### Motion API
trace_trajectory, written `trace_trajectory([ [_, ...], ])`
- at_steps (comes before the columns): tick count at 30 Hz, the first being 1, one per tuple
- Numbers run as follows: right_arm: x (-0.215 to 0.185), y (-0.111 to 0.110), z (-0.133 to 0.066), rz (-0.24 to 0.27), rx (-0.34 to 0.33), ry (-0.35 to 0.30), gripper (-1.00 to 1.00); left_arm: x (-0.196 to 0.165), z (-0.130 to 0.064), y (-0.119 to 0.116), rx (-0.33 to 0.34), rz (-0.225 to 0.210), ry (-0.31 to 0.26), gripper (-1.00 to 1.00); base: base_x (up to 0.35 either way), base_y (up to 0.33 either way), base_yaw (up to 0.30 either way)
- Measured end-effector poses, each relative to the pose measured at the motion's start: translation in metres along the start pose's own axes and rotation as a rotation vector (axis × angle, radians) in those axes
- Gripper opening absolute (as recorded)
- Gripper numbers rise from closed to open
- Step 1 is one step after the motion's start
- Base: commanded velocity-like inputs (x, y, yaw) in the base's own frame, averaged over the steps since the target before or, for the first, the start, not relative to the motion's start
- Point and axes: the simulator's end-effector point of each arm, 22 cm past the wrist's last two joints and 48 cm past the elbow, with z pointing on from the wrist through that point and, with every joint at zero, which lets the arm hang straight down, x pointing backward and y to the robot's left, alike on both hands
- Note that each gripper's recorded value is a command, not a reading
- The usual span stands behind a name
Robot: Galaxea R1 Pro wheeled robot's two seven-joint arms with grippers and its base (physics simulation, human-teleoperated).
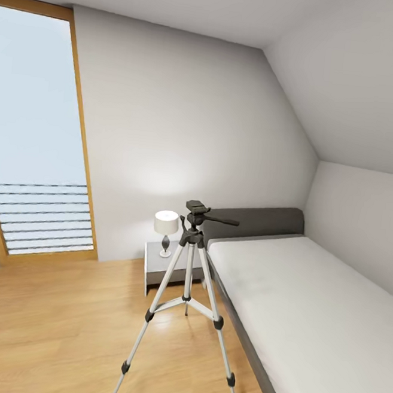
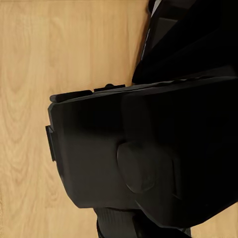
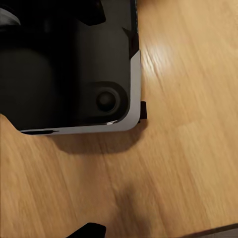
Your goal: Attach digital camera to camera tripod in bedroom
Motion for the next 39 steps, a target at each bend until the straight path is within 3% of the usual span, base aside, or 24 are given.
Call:
trace_trajectory([
  [39,-0.0003,0.0001,0.0000,0.000,0.000,0.000,1.00,0.0000,0.0000,0.0000,0.000,0.000,0.000,-1.00,0.000,0.000,-0.144],
])
